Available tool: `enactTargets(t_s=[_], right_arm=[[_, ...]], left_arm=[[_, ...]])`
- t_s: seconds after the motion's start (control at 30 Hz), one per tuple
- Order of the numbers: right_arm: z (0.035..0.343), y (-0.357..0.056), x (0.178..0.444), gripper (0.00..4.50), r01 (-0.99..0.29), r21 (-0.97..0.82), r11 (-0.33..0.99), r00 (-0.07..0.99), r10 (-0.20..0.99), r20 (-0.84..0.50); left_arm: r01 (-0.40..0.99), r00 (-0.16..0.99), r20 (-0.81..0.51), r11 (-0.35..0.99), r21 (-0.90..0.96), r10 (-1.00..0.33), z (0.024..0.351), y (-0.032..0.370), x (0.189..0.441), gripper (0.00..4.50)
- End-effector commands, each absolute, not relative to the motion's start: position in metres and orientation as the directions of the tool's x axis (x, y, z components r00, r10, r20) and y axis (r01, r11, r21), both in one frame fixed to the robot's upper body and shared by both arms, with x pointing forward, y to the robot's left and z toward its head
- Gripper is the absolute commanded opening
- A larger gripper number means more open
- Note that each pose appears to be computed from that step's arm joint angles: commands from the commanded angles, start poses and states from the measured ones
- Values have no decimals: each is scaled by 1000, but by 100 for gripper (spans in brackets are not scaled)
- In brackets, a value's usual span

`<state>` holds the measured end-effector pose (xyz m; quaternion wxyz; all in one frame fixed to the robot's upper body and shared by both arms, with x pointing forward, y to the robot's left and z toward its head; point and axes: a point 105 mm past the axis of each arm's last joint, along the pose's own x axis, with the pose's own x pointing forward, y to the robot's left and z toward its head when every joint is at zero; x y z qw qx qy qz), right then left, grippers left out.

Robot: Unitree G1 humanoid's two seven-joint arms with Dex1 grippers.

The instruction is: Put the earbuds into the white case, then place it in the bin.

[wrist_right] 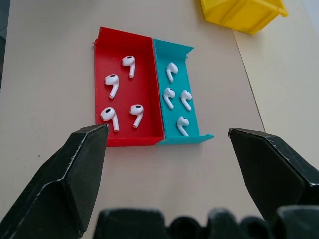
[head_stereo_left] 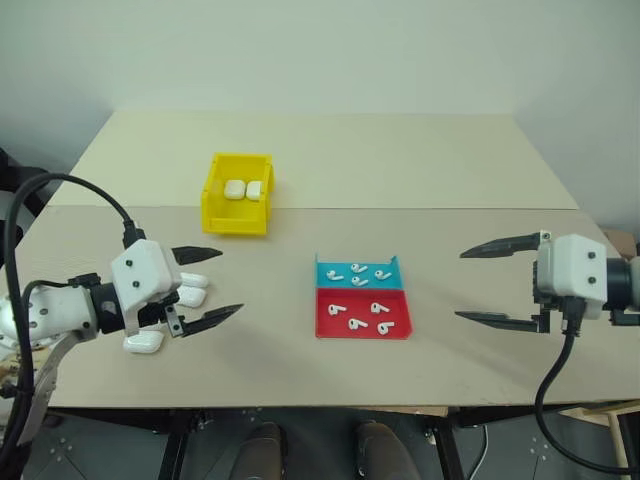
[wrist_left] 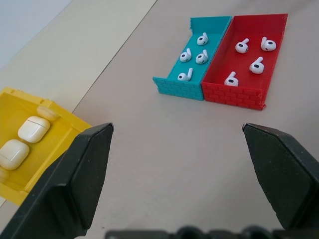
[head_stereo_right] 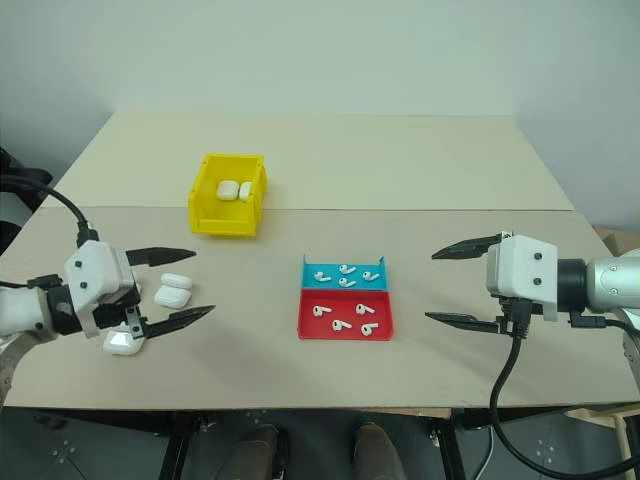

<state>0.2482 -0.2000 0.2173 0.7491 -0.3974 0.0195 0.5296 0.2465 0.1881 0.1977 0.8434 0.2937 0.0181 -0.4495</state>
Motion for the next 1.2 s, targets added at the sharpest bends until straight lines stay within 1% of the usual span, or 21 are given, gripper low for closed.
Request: enactTargets(t_s=[0.03, 0.1, 0.2, 0.3, 0.43, 0.53, 0.57, 0.67, 0.73, 0.8, 0.83, 0.87, 0.93, 1.0, 1.1, 1.2], right_arm=[[226, -198, 247, 447, -781, -616, 102, 445, 783, -434], [226, -197, 246, 447, -781, -616, 102, 444, 784, -433], [227, -197, 246, 447, -782, -615, 103, 443, 786, -432], [225, -197, 245, 447, -789, -607, 100, 436, 787, -437], [222, -197, 246, 447, -794, -599, 101, 430, 790, -436], [223, -198, 250, 447, -789, -604, 111, 440, 789, -429], [223, -198, 250, 447, -789, -604, 112, 440, 789, -430], [223, -199, 245, 447, -804, -584, 114, 430, 789, -438], [219, -201, 243, 447, -809, -576, 114, 431, 782, -451], [215, -201, 243, 447, -813, -570, 121, 435, 776, -456], [213, -200, 244, 447, -816, -564, 124, 434, 775, -458], [211, -200, 244, 447, -819, -560, 126, 433, 775, -460], [207, -199, 245, 447, -825, -551, 126, 430, 773, -466], [203, -199, 246, 447, -829, -544, 126, 428, 770, -473], [200, -198, 247, 447, -832, -540, 130, 429, 768, -476], [197, -196, 248, 447, -837, -529, 136, 426, 770, -475]], left_arm=[[745, 599, -240, 421, 518, -764, 212, 182, 240, 450], [721, 623, -233, 432, 541, -747, 212, 181, 240, 450], [703, 659, -270, 446, 554, -702, 206, 185, 237, 450], [711, 677, -316, 479, 516, -665, 200, 189, 231, 450], [651, 750, -343, 540, 532, -566, 200, 192, 229, 450], [584, 812, -365, 627, 516, -456, 206, 199, 228, 450], [547, 837, -346, 673, 498, -424, 210, 201, 228, 450], [464, 860, -420, 788, 405, -290, 206, 213, 227, 450], [397, 842, -510, 841, 368, -175, 197, 232, 225, 450], [299, 839, -539, 886, 353, -69, 191, 251, 226, 450], [273, 828, -559, 903, 331, -45, 185, 258, 223, 450], [259, 819, -573, 913, 315, -35, 181, 262, 220, 450], [264, 765, -644, 919, 294, -14, 170, 269, 208, 450], [232, 724, -689, 933, 274, 22, 168, 281, 198, 450], [187, 696, -713, 940, 286, 79, 171, 291, 193, 450], [175, 674, -735, 951, 254, 73, 172, 291, 193, 450]])
